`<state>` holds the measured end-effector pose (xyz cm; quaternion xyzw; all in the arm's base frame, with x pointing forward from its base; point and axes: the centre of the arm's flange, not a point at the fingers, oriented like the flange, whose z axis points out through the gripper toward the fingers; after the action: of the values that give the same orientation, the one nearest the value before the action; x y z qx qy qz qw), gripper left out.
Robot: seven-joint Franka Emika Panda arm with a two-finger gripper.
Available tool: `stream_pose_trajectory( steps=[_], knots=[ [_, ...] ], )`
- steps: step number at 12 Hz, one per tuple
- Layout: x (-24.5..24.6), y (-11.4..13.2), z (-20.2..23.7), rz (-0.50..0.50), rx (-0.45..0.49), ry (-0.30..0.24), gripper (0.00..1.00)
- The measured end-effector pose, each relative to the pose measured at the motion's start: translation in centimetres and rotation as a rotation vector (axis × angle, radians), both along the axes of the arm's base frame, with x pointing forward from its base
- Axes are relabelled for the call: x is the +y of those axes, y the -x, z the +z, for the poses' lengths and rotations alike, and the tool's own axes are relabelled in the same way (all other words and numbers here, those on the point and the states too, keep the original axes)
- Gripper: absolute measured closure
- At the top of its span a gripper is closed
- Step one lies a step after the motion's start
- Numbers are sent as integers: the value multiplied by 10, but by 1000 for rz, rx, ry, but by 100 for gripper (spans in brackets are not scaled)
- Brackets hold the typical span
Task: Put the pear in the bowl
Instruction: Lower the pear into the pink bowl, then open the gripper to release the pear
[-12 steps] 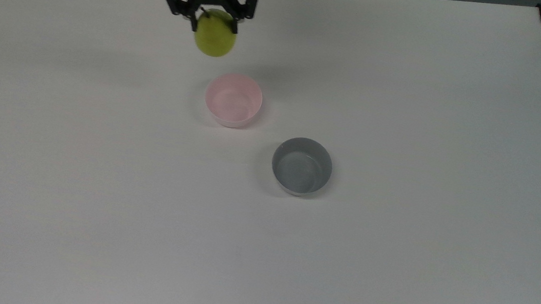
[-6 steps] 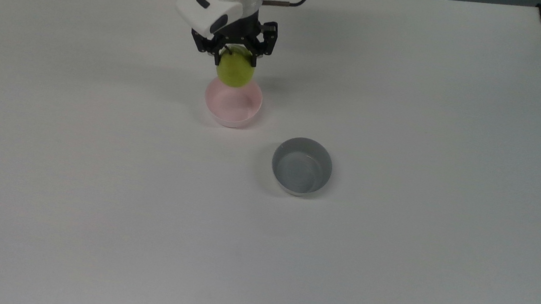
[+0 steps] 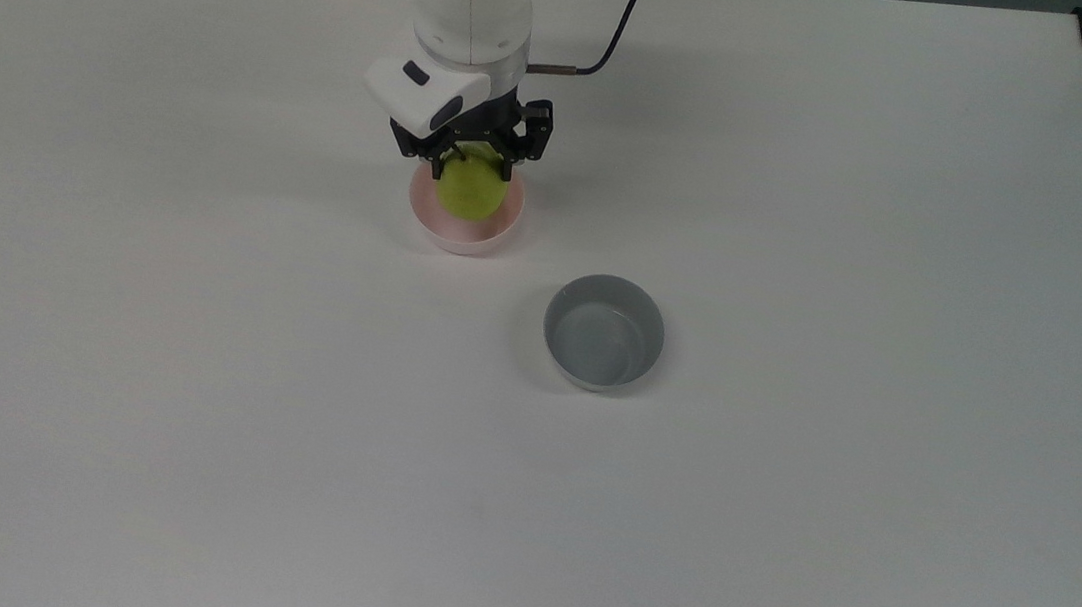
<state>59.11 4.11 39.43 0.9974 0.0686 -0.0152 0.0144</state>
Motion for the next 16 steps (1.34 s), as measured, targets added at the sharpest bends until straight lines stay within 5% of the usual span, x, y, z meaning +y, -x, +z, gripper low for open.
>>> stream_pose_trajectory(
  steps=[8, 10, 12, 16],
  knots=[
    [-1, 2, -36, 32, 7, 34, 33],
    [-1, 2, -36, 25, 6, 34, 24],
    [-2, 1, -35, 3, 2, 35, 4],
    [-7, -5, 7, -62, -42, 40, 0]
  ],
)
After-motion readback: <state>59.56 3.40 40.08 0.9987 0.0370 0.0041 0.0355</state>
